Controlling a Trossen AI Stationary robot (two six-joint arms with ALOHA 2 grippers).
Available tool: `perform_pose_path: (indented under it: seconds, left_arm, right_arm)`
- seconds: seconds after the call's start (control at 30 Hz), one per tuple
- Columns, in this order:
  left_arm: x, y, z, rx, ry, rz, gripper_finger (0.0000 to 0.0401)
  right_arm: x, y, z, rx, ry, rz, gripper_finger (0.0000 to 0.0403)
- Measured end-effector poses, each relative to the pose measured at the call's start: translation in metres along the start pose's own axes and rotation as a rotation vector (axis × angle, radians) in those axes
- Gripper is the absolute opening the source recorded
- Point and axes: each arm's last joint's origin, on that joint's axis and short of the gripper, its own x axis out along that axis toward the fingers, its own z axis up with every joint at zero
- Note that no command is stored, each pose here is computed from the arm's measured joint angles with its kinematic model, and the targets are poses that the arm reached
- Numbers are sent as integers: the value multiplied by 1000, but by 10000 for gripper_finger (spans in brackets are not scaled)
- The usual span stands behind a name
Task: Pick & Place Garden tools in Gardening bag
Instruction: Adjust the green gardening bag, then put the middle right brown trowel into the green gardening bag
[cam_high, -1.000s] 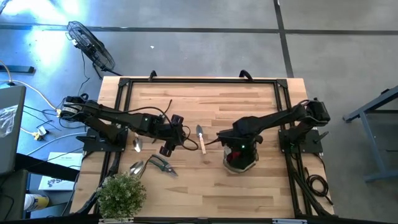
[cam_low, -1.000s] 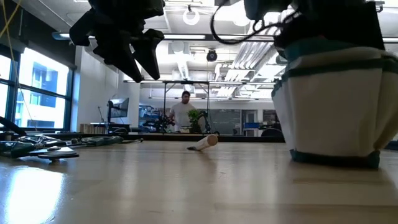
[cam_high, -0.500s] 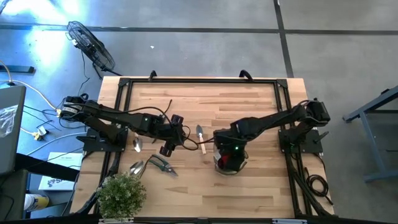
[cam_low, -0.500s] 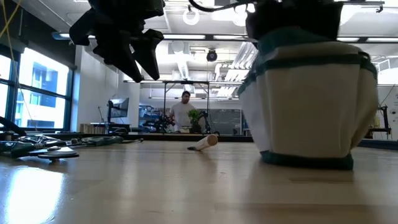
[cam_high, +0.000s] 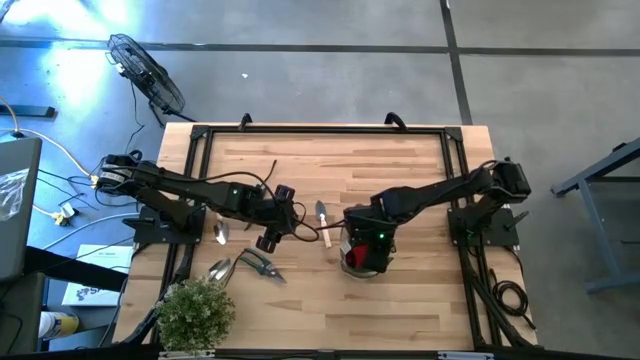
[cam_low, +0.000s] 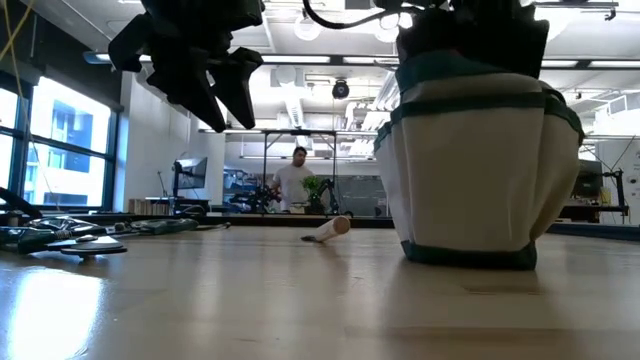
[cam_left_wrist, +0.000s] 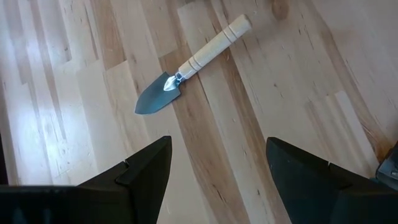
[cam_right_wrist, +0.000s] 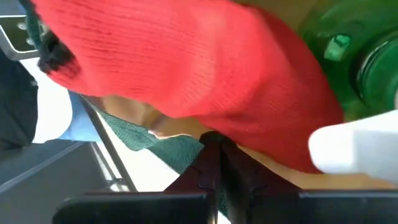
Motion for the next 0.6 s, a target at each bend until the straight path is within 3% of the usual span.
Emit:
perform_pose_path:
  seconds: [0.23,0.4,0.6]
  left_arm:
    - [0,0,0,3,0,0,253]
    - [0,0,0,3,0,0,253]
    - [0,0,0,3,0,0,253]
  right_arm:
    - [0,3,1,-26,13,68,3]
    - [-5,6,2,-61,38,196,3]
    - [-25,10,0,-144,-53,270,3]
